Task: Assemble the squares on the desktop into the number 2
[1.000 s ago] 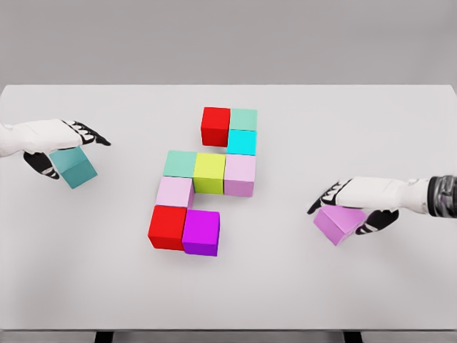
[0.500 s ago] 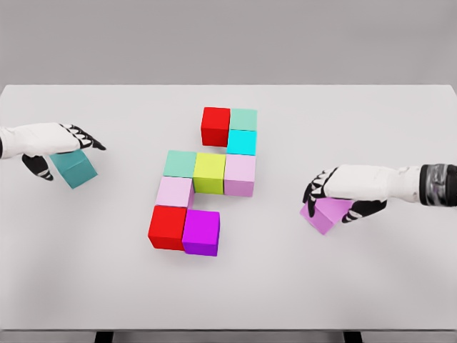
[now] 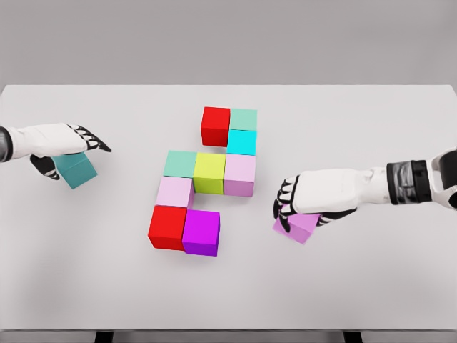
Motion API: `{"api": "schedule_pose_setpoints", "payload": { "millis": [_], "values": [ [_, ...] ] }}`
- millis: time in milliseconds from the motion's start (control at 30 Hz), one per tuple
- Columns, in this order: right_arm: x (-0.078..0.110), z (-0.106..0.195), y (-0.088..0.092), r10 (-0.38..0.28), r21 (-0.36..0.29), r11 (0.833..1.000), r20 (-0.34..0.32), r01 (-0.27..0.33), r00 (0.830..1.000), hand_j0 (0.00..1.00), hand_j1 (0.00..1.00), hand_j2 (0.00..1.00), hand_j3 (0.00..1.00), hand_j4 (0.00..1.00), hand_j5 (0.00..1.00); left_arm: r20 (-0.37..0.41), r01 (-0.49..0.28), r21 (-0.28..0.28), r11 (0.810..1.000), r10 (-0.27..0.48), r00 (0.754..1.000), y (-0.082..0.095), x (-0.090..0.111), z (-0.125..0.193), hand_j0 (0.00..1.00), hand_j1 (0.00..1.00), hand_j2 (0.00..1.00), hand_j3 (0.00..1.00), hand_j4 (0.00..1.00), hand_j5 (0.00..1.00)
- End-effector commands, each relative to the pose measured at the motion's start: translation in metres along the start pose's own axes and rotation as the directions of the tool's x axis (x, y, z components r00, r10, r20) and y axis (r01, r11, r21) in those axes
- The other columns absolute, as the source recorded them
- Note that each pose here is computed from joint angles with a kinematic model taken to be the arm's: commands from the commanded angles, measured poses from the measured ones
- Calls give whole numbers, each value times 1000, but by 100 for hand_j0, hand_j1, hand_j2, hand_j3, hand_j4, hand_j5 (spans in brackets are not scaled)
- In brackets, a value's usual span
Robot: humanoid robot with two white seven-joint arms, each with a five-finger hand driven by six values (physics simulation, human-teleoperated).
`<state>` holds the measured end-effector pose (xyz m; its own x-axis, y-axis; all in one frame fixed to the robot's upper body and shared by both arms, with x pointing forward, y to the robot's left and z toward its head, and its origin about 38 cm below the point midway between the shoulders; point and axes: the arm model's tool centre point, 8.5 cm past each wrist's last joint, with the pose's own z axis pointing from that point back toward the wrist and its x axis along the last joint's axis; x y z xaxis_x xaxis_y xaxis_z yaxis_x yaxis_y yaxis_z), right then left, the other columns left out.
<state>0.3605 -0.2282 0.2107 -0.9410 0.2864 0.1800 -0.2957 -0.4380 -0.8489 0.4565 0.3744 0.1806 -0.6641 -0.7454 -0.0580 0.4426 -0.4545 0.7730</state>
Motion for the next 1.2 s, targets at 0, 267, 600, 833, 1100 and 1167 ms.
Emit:
{"api": "schedule_pose_setpoints", "payload": {
  "millis": [0, 267, 600, 833, 1100, 1167],
  "values": [
    [5, -12, 6, -7, 15, 1000, 32, 7, 999, 46, 46, 46, 46, 46, 46, 0, 2, 1, 1000, -2, 1000, 1, 1, -2, 98, 98, 98, 98, 98, 98],
    [15, -38, -3, 20, 17, 1000, 102, -21, 995, 48, 48, 48, 48, 48, 48, 1, 4, -5, 1000, -4, 1000, -1, 2, -3, 83, 83, 83, 83, 83, 83],
    [24, -58, -31, 63, -41, 997, 163, -57, 985, 50, 50, 50, 50, 50, 50, 2, 2, -8, 1000, -2, 1000, -3, 2, -4, 61, 61, 61, 61, 61, 61],
    [30, -68, -35, 71, -49, 997, 192, -63, 979, 51, 51, 51, 51, 51, 51, 2, 0, 13, 1000, 0, 1000, 4, 2, -4, 58, 58, 58, 58, 58, 58],
    [30, -66, -46, 82, -70, 995, 197, -69, 977, 100, 100, 100, 100, 100, 100, 5, -17, 68, 998, 16, 1000, 16, 2, -3, 57, 57, 57, 57, 57, 57],
    [26, -58, -50, 77, -84, 995, 186, -62, 980, 100, 100, 100, 100, 100, 100, 11, -20, 76, 997, 19, 1000, 18, 4, -5, 55, 55, 55, 55, 55, 55]
  ]
}}
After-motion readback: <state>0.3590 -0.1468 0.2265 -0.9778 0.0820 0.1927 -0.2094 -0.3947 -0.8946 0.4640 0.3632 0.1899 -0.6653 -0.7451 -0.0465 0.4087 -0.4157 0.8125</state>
